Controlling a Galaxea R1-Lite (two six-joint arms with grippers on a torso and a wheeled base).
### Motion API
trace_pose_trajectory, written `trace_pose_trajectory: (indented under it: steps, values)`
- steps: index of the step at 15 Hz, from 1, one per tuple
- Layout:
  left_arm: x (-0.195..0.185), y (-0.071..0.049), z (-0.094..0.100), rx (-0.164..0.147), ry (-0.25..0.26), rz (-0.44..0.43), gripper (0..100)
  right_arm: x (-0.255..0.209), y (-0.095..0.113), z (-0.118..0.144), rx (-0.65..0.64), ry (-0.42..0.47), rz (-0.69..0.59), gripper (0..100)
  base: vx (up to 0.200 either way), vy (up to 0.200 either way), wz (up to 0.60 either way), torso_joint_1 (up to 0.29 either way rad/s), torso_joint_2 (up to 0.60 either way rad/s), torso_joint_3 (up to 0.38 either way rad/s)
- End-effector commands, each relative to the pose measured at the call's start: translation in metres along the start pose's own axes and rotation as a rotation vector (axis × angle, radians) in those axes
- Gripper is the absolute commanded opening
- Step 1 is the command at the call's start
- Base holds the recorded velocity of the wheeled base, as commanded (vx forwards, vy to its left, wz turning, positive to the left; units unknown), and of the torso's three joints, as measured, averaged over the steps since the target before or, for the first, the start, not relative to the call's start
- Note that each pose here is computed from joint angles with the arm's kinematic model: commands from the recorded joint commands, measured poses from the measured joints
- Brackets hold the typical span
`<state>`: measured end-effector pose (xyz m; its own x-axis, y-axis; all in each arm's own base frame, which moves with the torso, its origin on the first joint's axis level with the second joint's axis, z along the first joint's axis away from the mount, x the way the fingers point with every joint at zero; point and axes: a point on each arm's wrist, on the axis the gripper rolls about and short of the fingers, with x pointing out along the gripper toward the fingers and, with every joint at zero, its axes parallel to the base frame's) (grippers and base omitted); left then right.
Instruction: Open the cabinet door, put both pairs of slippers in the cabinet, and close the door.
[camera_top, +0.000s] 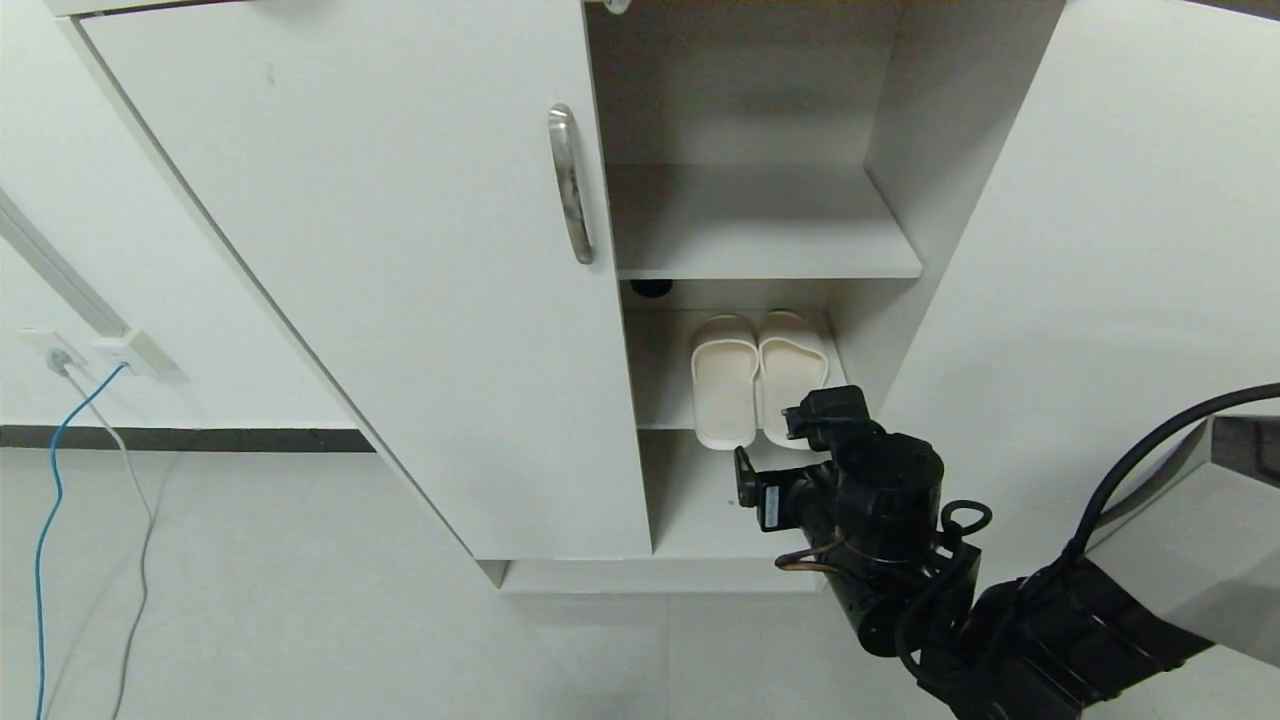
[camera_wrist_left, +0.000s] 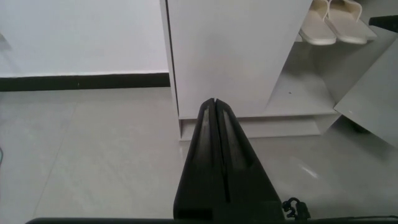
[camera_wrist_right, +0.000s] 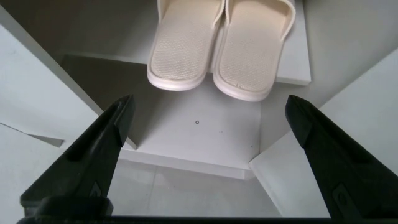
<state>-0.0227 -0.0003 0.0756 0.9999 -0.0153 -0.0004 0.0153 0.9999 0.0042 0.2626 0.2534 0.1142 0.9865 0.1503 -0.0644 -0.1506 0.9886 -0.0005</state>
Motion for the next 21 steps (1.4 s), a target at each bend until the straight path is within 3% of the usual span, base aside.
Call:
trace_pose_trajectory:
  steps: [1,6,21]
  values:
    - [0.0000,0.0000,0.0000,0.000,0.000,0.000,0,0.0004,0.0011,-0.0027,-0.005,0.006,0.000,100,0.000,0.000,0.00,0.000,0.00,0.000]
    - [0.0000,0.0000,0.0000,0.000,0.000,0.000,0,0.0001,0.0021,-0.0048,-0.010,0.011,0.003,100,0.000,0.000,0.00,0.000,0.00,0.021]
    - [0.0000,0.0000,0.0000,-0.001,0.000,0.002,0,-0.0009,0.0025,-0.0046,-0.021,-0.014,-0.008,100,0.000,0.000,0.00,0.001,0.00,0.170]
